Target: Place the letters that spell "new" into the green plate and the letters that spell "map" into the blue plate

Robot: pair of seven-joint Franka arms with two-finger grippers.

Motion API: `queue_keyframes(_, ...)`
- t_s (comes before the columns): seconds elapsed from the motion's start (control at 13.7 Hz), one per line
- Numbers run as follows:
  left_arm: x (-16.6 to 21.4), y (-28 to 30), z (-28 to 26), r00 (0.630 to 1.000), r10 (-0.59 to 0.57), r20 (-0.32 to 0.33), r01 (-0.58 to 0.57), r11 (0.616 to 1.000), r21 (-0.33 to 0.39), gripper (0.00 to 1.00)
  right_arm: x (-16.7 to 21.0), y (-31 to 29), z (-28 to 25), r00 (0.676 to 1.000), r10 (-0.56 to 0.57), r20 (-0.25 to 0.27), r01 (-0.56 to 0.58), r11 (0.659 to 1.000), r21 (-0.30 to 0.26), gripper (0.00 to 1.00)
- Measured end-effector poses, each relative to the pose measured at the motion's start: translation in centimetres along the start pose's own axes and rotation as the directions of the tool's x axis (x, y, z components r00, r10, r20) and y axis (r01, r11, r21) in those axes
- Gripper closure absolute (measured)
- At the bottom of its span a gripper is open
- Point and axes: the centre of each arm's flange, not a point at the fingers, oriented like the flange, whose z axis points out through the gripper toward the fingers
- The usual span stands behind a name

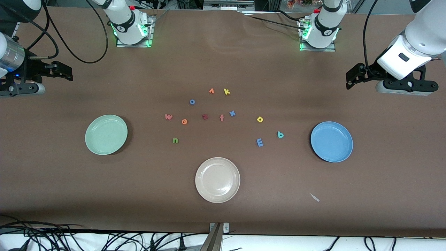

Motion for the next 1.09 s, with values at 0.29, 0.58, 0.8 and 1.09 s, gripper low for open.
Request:
queue_keyframes(0.29,0.0,0.03,0.0,1.0,0.001,0.0,-0.001,1.0,0.0,0.0,0.16,-0.33,-0.12,1.0,-0.001,-0.016,0.001,0.999,0.036,0.0)
queue_keyframes(0.58,0.0,0.04,0.0,1.0,0.001,0.0,-0.001,1.0,0.0,0.0,0.16,-0.19,-0.11,1.0,0.003,-0.017,-0.002,0.999,0.047,0.0)
queue_keyframes(0.8,-0.03,0.29,0.01,1.0,0.005,0.0,-0.005,1.0,0.0,0.0,0.14,0.02,-0.1,1.0,0.007,-0.017,-0.006,0.999,0.048,0.0)
queue_keyframes(1.09,-0.07,0.59,0.02,1.0,0.011,0.0,-0.011,1.0,0.0,0.0,0.14,0.07,-0.09,1.0,0.008,-0.018,-0.007,0.999,0.049,0.0)
